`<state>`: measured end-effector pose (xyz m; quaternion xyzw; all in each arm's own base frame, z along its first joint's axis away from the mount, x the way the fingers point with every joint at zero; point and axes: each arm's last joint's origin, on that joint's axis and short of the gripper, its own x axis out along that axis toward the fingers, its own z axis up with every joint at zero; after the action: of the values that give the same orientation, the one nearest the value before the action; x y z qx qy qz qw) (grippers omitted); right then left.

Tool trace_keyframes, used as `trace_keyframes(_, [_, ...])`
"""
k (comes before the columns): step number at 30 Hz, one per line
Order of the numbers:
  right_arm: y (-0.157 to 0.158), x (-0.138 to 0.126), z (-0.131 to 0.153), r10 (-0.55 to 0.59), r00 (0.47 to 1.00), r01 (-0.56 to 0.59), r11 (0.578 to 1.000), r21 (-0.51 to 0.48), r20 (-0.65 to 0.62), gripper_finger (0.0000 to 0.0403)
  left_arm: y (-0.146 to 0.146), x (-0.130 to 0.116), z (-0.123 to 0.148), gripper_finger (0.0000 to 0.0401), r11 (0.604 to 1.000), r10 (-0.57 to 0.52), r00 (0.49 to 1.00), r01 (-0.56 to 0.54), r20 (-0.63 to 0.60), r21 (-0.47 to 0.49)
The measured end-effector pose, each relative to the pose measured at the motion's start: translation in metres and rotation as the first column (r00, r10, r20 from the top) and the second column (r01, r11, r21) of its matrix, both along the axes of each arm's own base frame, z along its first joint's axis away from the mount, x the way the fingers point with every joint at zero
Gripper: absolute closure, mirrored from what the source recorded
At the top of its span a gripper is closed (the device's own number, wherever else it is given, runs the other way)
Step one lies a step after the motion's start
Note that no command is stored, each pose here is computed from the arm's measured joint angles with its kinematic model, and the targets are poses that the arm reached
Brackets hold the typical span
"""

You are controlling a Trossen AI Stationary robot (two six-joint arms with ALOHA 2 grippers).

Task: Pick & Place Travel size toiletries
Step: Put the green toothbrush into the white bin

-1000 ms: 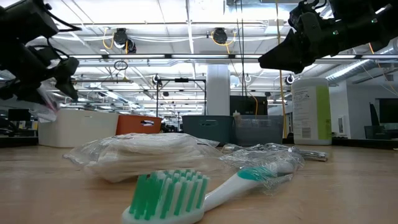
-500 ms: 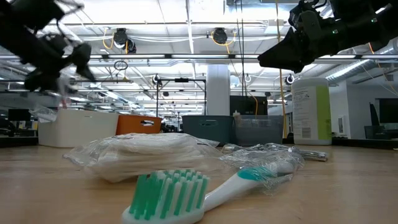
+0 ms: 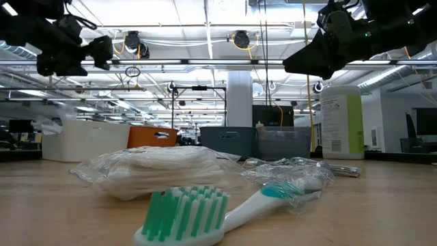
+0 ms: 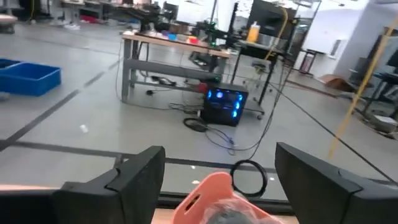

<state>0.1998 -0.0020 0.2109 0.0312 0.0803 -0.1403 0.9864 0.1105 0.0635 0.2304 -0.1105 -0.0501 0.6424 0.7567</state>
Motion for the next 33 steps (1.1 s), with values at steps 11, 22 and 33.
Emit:
trace_keyframes(11, [0.003, 0.001, -0.001, 0.084, 0.996, -0.084, 0.996, 0.028, 0.001, 0.0264, -0.002, 0.022, -0.007, 0.0139, 0.813, -0.569, 0.82, 0.573, 0.067, -0.105])
trace_keyframes(22, [0.006, 0.051, -0.033, 0.12, 0.98, -0.097, 0.984, 0.148, -0.158, 0.0235, -0.013, 0.041, -0.012, 0.0165, 0.671, -0.724, 0.683, 0.73, 0.096, -0.128])
trace_keyframes(33, [0.027, 0.137, -0.048, 0.32, 0.914, -0.303, 0.947, 0.105, -0.249, 0.0195, -0.011, 0.058, -0.031, 0.0186, 0.655, -0.721, 0.688, 0.716, 0.086, -0.241])
